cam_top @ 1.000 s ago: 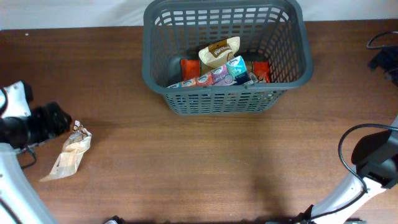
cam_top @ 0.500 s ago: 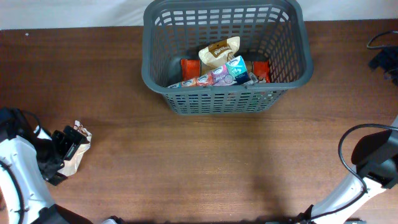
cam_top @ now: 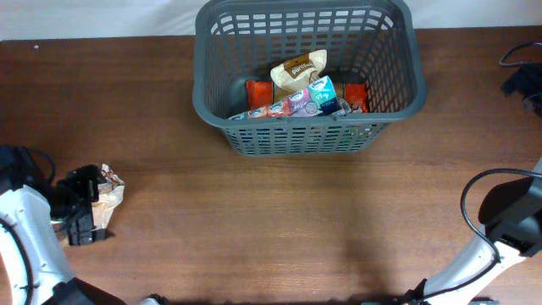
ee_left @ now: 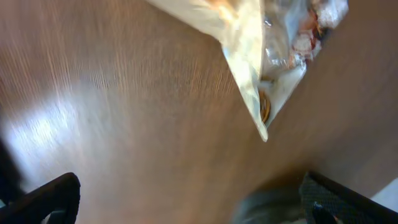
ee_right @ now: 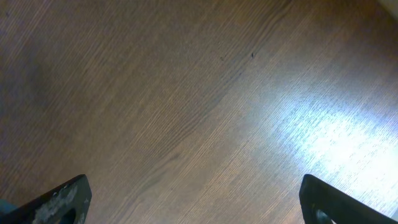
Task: Pack container
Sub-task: 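Lower the left gripper onto the brown Tree bread bag and grasp it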
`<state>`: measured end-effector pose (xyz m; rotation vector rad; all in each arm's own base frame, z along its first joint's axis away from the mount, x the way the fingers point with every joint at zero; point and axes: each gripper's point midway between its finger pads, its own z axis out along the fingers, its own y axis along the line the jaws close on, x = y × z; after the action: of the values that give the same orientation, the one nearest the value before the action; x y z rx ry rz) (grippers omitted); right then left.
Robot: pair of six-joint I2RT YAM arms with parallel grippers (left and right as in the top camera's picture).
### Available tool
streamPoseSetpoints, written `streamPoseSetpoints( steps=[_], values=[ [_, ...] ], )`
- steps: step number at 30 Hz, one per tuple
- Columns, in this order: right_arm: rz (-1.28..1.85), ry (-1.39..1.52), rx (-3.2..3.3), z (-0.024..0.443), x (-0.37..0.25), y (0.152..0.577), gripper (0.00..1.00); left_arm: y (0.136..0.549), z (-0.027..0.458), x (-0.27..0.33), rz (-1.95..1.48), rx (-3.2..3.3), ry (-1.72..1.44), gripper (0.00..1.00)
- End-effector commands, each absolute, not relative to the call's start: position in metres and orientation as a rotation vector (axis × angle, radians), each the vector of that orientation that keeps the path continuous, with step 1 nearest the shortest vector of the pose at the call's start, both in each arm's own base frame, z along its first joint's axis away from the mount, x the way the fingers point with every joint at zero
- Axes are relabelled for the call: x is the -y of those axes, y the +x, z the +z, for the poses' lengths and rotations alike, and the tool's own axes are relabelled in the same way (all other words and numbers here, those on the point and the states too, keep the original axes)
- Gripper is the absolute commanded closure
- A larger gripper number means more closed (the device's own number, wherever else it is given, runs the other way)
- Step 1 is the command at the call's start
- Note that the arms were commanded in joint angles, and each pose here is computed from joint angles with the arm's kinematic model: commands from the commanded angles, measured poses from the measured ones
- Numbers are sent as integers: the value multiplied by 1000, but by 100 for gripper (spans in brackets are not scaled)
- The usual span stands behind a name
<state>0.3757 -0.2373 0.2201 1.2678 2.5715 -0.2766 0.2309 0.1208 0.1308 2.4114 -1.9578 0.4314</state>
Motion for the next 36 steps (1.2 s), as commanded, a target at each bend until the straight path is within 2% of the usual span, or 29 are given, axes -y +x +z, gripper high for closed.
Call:
streamPoseSetpoints(
  steps=[1, 6, 14, 23, 30, 36],
  values=[
    [-297, 1288, -2554, 223, 240, 372, 1, 226, 126, -122, 381, 1403, 2709, 1],
    [-297, 1289, -2555, 223, 240, 372, 1, 208, 120, -139, 174, 1054, 2917, 1],
    [-297, 1289, -2555, 223, 240, 372, 1, 188, 120, -174, -96, 972, 3092, 1],
    [-297, 1289, -2555, 223, 240, 372, 1, 189, 94, -185, -97, 908, 3082, 1],
    [-297, 1289, -2555, 223, 240, 372, 1, 209, 56, -187, -32, 928, 3010, 0],
    [-297, 1289, -2555, 223, 240, 372, 1, 224, 41, -197, -22, 985, 3025, 0]
  ],
)
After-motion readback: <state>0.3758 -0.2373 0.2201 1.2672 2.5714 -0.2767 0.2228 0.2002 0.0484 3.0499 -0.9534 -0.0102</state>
